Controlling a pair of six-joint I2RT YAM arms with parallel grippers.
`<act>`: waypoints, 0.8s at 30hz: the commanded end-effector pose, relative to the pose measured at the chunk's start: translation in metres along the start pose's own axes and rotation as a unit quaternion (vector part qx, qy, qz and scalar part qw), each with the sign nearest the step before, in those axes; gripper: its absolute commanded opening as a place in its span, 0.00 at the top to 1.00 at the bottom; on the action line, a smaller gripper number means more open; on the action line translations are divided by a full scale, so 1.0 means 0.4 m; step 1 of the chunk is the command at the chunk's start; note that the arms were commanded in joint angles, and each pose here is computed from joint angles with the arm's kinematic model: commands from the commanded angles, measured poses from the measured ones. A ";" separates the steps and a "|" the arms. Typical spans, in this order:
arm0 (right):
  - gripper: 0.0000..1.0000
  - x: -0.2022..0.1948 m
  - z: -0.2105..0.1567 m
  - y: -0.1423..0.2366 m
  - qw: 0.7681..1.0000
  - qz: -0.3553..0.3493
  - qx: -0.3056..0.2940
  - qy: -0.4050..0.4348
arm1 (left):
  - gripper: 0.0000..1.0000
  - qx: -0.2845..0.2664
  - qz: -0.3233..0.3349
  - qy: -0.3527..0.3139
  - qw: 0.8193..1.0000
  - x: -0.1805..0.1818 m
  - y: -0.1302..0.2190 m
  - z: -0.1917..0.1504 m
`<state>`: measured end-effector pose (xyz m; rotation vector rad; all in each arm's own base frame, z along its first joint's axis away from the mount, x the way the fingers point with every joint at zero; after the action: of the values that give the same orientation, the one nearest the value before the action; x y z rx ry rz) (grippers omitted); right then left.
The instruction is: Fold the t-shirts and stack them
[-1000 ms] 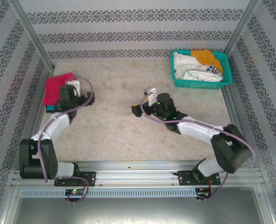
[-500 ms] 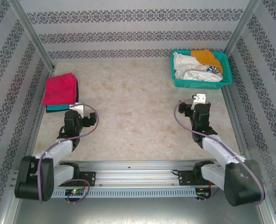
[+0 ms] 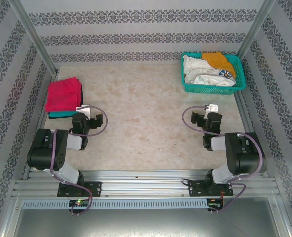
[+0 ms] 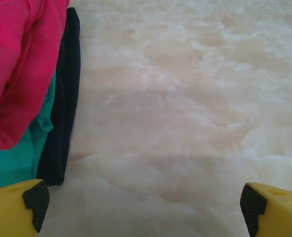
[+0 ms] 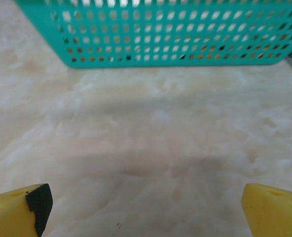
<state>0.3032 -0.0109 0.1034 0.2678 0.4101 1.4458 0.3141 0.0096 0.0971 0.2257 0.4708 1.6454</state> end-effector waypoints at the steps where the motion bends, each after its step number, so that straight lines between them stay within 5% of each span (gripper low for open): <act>1: 0.02 0.014 0.079 -0.008 0.998 0.018 -0.067 0.006 | 0.00 -0.045 0.003 0.000 0.999 -0.003 -0.002 0.049; 24: 0.02 0.020 0.080 -0.009 0.998 0.013 -0.059 0.015 | 0.00 -0.036 -0.028 -0.014 0.999 -0.019 -0.009 0.049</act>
<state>0.3151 -0.0053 0.1191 0.2013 0.3721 1.4829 0.3218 0.0069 0.1073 0.1939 0.4258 1.6138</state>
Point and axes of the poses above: each hand's point on the last joint's axis, 136 mm out from that joint toward the fingers, its own y axis back along the fingers, its own x axis along the line the jaws close on, z = x × y, the point moved 8 cm from there along y, back along the fingers, and after that the axes turned 8 degrees about y, right-handed, at the moved point
